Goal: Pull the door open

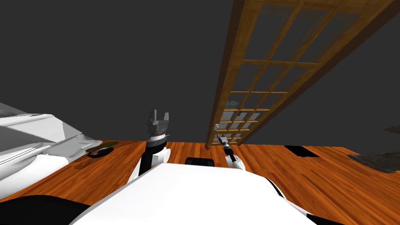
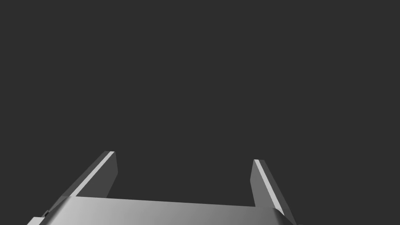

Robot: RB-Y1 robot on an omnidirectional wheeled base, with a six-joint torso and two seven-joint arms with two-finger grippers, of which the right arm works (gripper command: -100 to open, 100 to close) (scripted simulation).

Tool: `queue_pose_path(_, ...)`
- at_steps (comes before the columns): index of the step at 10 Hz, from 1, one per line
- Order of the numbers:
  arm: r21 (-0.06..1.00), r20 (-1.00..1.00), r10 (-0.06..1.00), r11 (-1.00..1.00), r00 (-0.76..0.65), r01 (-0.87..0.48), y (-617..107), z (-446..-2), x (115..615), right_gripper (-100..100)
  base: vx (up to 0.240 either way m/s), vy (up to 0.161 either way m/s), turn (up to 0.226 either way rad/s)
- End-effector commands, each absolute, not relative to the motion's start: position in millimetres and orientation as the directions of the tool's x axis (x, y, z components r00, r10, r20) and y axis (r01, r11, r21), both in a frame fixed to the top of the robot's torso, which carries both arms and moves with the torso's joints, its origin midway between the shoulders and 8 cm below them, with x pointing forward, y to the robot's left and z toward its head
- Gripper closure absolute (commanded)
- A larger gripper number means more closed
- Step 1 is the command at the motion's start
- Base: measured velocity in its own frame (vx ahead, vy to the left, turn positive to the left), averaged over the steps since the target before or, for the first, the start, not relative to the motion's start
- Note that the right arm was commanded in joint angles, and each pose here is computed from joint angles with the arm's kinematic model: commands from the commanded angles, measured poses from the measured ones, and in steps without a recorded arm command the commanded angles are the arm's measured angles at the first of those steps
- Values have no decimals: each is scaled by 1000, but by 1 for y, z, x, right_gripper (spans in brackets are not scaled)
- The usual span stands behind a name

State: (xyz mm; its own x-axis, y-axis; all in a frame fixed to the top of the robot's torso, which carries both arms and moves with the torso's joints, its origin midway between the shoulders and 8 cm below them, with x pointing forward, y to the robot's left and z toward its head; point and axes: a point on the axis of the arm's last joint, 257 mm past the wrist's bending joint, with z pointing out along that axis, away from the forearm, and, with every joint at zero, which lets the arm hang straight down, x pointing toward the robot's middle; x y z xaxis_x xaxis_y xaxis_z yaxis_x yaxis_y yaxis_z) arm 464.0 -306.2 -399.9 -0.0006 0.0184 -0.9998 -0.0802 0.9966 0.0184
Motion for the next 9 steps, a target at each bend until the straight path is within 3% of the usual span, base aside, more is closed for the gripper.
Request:
queue_pose_path(1, 18, -1000, 18, 997, -1, -80, -306, -400, 464, -100, -73, -46, 3)
queue_pose_path(6, 15, -1000, 16, 995, 4, -98, -298, -401, 452, -100, 59, 102, -62)
queue_pose_path(9, 16, -1000, 17, 994, 7, -107, -293, -401, 446, -100, 99, 29, -38)
